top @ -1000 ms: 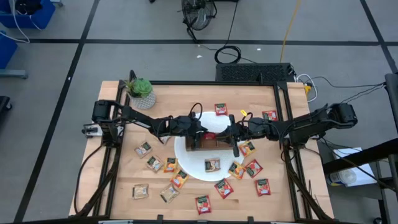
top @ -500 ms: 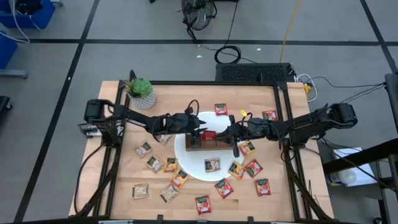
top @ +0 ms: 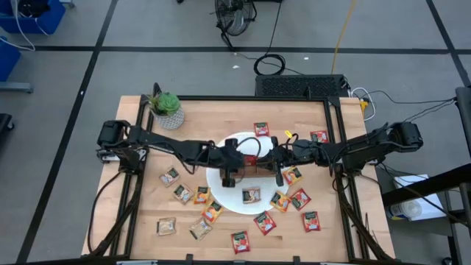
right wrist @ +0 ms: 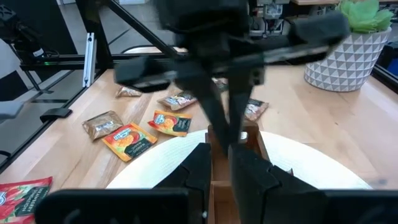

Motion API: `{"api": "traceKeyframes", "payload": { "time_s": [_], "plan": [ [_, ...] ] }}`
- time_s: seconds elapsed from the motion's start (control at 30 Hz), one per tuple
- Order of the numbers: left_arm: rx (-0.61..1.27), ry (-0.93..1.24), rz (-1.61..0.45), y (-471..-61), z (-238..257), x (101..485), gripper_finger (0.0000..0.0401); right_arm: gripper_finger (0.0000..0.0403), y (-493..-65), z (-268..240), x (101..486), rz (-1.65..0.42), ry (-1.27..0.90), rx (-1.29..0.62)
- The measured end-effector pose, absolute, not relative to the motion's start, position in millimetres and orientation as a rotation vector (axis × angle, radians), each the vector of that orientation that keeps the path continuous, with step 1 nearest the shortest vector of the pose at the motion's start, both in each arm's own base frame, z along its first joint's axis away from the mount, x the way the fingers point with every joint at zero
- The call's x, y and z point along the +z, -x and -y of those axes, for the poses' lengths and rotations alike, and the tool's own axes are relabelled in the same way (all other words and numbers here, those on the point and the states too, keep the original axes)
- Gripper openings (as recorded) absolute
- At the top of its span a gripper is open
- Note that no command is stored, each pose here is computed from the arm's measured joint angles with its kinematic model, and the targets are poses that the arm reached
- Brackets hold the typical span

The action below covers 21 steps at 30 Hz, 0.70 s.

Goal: Pick & Place Tea
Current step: Put the red tea bag into the middle section of the wooden organizer

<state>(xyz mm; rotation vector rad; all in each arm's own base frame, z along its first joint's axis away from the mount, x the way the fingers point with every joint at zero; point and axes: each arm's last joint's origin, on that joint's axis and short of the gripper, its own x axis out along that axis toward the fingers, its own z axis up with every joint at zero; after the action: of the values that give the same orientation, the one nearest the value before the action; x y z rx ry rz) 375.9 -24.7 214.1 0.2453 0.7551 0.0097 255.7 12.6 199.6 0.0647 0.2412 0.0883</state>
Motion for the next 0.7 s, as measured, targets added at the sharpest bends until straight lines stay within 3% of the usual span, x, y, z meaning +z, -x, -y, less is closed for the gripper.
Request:
{"api": "traceKeyframes", "payload": {
  "time_s": [0.4,0.7],
  "plan": [
    [0.004,-0.212,-0.883,-404.7,9.7,162.7,0.0001,0.0045,-255.6,-12.6,199.3,-0.244,-0.065,0.088],
    [-0.039,-0.203,-0.929,-420.9,9.1,146.3,0.0001,0.0045,-255.7,-12.6,199.4,-0.243,-0.064,0.088]
  ]
}}
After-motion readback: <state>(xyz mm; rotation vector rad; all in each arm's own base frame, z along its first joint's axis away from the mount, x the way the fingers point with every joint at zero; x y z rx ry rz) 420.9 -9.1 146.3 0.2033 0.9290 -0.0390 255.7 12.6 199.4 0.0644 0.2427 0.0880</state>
